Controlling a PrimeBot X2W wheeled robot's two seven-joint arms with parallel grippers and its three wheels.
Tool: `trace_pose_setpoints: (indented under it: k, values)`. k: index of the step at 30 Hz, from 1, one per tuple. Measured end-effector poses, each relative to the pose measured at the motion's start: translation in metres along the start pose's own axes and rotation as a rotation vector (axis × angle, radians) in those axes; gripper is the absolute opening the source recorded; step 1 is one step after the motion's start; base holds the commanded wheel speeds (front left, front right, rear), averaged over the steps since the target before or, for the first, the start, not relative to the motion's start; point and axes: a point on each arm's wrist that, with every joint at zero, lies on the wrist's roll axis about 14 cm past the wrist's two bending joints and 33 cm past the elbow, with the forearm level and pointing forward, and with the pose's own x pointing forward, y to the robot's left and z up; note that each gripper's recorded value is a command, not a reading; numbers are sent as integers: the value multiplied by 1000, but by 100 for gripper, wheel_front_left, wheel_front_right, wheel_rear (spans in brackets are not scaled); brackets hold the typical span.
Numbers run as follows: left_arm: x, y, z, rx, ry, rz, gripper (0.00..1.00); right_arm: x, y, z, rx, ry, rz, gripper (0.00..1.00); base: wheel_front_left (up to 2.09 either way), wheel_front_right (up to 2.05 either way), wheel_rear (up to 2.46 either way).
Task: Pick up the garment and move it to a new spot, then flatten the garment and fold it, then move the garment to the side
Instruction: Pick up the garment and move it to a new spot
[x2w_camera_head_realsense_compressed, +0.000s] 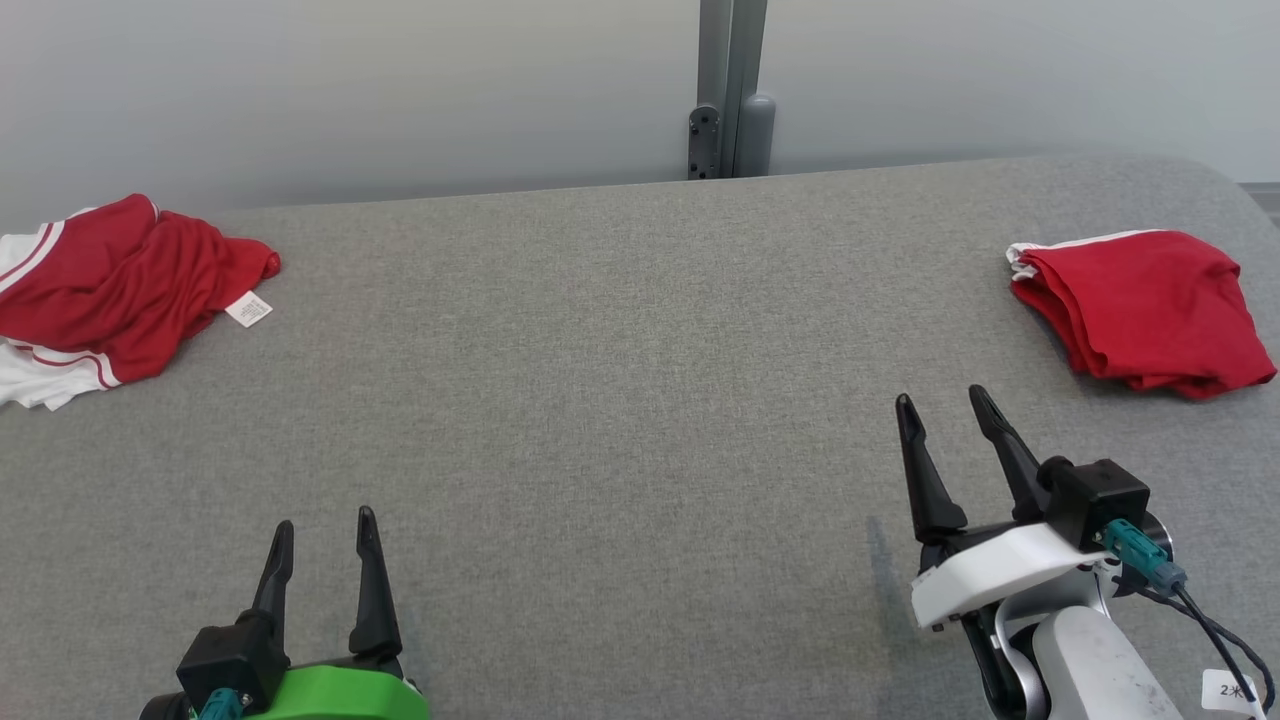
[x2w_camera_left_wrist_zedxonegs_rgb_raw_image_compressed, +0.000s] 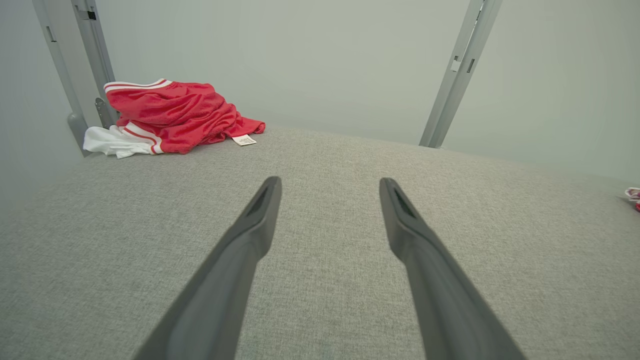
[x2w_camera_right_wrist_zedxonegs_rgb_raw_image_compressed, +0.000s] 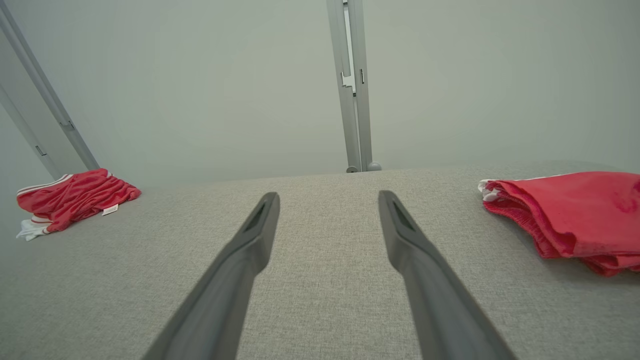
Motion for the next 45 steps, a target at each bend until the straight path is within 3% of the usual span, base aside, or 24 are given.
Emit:
trace_pose_setpoints:
  k: [8,14,24,35,45]
  values:
    - [-2,9,5,5,-17,28,100,4,8,-5,4,10,24,100,0,0,0]
    - [-14,31,18,10,-55,101,100,14,33,-13,8,28,99,100,0,0,0]
    - [-63,91,32,21,-102,310,100,36,113,-29,42,62,324,100,0,0,0]
    - [-144,152,47,17,-162,602,100,33,228,-45,89,115,651,100,0,0,0]
    - [-156,152,46,10,-158,641,100,32,247,-53,100,142,708,100,0,0,0]
